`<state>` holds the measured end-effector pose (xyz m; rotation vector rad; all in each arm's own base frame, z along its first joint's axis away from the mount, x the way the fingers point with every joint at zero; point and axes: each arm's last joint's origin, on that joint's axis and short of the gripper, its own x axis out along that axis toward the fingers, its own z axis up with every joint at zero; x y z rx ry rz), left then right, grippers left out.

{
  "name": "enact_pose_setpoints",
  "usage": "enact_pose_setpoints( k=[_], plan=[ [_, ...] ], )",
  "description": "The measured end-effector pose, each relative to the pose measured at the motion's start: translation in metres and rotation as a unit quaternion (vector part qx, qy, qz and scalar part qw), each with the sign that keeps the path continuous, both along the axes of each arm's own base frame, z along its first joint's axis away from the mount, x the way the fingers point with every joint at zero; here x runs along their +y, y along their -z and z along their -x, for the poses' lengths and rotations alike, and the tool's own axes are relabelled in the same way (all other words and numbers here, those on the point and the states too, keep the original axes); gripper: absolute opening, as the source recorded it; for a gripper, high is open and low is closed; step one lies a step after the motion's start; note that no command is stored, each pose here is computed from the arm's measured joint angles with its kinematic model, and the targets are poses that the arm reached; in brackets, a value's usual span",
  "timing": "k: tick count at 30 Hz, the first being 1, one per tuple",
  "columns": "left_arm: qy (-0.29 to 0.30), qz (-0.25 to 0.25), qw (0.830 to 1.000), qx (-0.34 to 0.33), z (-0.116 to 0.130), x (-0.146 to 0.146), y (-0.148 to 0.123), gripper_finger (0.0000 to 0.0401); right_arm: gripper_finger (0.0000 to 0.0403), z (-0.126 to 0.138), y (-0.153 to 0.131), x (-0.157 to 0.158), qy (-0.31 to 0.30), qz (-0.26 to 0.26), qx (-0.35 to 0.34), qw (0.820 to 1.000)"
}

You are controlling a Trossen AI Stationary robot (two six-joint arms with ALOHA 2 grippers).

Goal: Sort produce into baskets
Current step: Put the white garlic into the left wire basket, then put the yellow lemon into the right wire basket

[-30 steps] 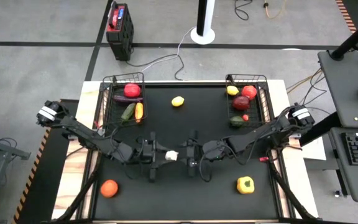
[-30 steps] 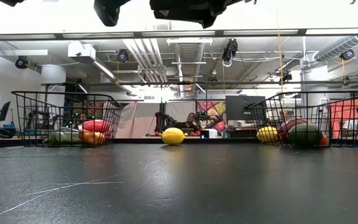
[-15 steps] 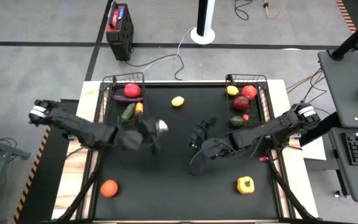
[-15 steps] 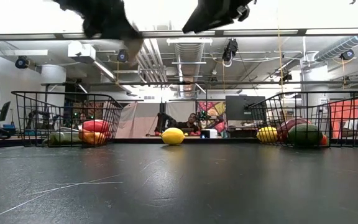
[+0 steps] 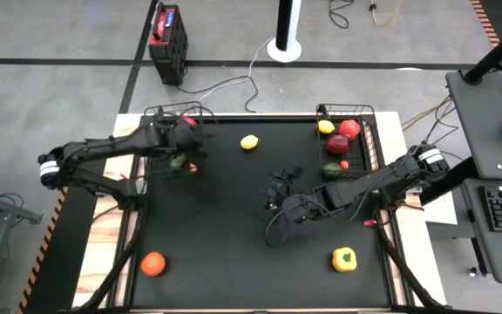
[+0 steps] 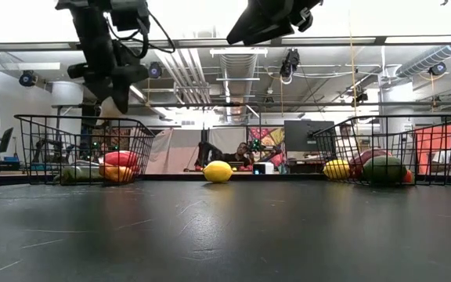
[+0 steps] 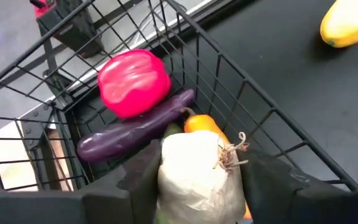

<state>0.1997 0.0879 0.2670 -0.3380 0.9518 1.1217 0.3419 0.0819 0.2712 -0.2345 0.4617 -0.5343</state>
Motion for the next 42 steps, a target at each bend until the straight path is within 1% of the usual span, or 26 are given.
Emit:
enact_pose_setpoints(
  k=[5,8,11,14,17,21,26,30,33,35,38,42],
  plan=[
    [0.004,0.000,1.000,0.004,0.000,0.001,0.000,0.0228,0.0290,0.001,0.001,0.000,0.001,-0.002,0.004,1.000],
    [0.005,0.000,1.000,0.004,0.000,0.001,0.000,0.0253,0.0297,0.001,0.002,0.000,0.003,-0.003,0.009,1.000],
    [0.011,-0.001,1.000,0.004,0.000,-0.001,-0.001,0.0267,0.0304,0.003,0.004,-0.001,0.007,-0.007,0.017,1.000],
    [0.025,-0.001,1.000,-0.006,-0.003,-0.011,-0.002,0.0273,0.0308,0.006,0.007,-0.002,0.013,-0.015,0.033,0.999],
    [0.060,-0.004,0.998,-0.022,-0.010,-0.030,-0.003,0.0274,0.0309,0.012,0.009,-0.002,0.003,-0.044,0.055,0.997],
    [0.138,-0.028,0.988,-0.059,-0.023,-0.070,-0.006,0.0274,0.0304,0.020,0.010,-0.002,-0.015,-0.091,0.083,0.992],
    [0.228,-0.074,0.963,-0.120,-0.030,-0.124,-0.013,0.0274,0.0303,0.027,0.009,-0.001,-0.043,-0.153,0.109,0.981],
    [0.284,-0.101,0.942,-0.151,-0.025,-0.159,-0.017,0.0274,0.0307,0.031,0.009,0.000,-0.065,-0.172,0.132,0.974],
    [0.328,-0.107,0.925,-0.156,-0.022,-0.182,-0.016,0.0274,0.0306,0.032,0.007,-0.003,-0.065,-0.173,0.149,0.971],
    [0.344,-0.115,0.918,-0.162,-0.019,-0.194,-0.014,0.0274,0.0305,0.030,0.000,-0.007,-0.061,-0.170,0.147,0.972],
    [0.349,-0.130,0.912,-0.171,-0.014,-0.208,-0.012,0.0274,0.0305,0.026,-0.009,-0.016,-0.067,-0.147,0.150,0.975],
    [0.340,-0.153,0.909,-0.185,-0.010,-0.216,-0.011,0.0274,0.0312,0.015,-0.024,-0.036,-0.073,-0.109,0.150,0.980]
  ],
)
